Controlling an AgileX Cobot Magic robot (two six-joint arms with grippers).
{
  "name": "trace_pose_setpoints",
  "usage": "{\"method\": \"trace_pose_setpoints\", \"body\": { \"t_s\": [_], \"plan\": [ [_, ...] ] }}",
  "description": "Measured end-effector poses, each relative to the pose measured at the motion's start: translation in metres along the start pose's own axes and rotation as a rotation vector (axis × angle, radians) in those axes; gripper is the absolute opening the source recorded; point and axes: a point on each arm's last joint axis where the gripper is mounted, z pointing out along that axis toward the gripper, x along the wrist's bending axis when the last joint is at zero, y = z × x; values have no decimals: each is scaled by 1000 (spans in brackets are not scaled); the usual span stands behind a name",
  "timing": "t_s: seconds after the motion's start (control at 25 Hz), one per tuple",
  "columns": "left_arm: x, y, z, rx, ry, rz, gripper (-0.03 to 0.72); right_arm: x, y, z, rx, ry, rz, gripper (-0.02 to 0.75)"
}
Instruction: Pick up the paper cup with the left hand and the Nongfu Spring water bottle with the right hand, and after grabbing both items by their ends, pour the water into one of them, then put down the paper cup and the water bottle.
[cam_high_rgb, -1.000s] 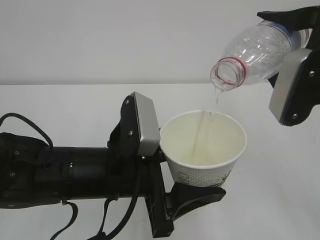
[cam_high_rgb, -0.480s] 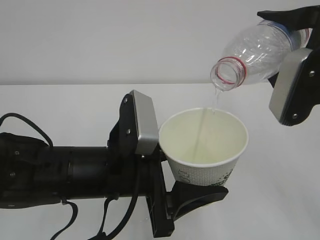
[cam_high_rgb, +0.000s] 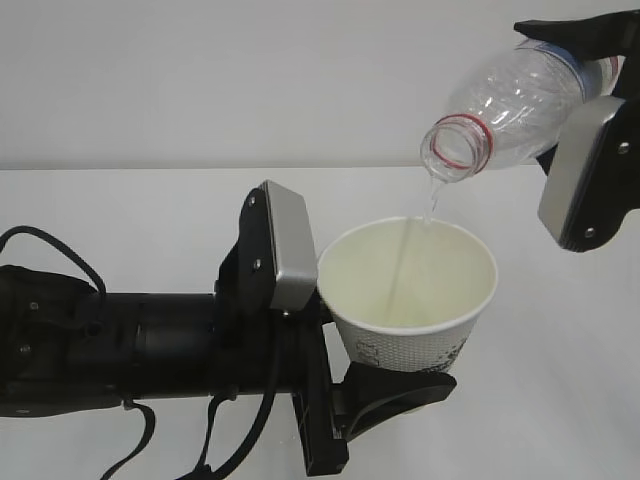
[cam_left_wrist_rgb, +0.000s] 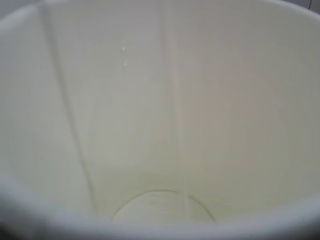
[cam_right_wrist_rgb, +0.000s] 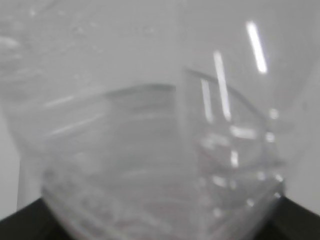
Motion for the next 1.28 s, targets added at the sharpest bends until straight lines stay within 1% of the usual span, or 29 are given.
{"method": "trace_pose_setpoints", "body": {
  "t_s": [1.28],
  "plan": [
    [-2, -3, 0, 30, -25, 24, 528, 0, 0, 0, 0, 0, -11, 504]
  ]
}}
